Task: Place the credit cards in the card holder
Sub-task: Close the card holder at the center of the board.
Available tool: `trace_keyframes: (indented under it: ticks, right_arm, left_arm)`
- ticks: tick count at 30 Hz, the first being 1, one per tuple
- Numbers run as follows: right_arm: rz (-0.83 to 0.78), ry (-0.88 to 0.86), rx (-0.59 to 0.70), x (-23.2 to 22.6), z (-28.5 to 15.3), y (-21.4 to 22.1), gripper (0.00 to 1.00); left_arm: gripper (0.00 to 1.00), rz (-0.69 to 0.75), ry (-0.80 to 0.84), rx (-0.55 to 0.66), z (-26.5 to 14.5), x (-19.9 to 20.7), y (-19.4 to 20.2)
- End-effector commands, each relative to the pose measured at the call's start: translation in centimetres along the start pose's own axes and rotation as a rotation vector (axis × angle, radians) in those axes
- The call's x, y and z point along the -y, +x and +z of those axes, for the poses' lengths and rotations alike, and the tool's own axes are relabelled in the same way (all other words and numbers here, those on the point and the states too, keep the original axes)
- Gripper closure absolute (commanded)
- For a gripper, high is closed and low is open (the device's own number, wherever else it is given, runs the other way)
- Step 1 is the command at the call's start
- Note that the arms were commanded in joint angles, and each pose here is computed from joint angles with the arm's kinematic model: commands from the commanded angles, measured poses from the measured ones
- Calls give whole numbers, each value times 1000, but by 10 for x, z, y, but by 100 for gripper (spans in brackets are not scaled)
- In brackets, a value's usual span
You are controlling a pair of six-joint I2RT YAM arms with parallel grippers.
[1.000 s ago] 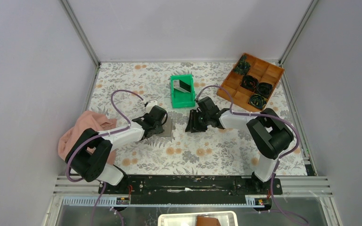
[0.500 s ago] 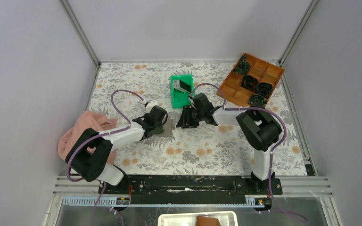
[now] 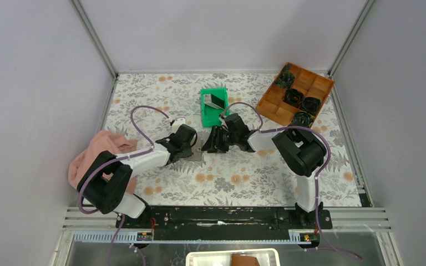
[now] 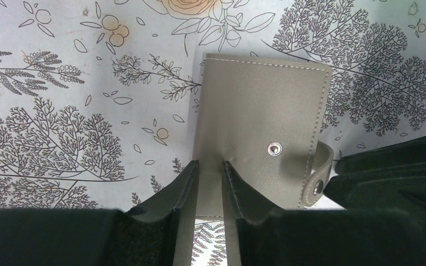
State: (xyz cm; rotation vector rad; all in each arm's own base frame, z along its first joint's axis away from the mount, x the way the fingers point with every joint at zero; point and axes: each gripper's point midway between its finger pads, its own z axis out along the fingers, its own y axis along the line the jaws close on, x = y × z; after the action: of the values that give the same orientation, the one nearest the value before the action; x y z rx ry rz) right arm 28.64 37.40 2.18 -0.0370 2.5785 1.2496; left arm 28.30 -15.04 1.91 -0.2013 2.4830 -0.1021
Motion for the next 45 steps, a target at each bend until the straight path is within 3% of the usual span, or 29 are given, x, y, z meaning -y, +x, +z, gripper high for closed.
trace_keyframes:
  ticks: [1,45]
  right_arm:
    - [49,67,-56,24,10,28,51]
    - [16,110,-16,20,45,0,51]
  left_arm:
    - [73,14,-26,-77,9,-11,26]
    - [74,33,-1,-97,11,-8,30]
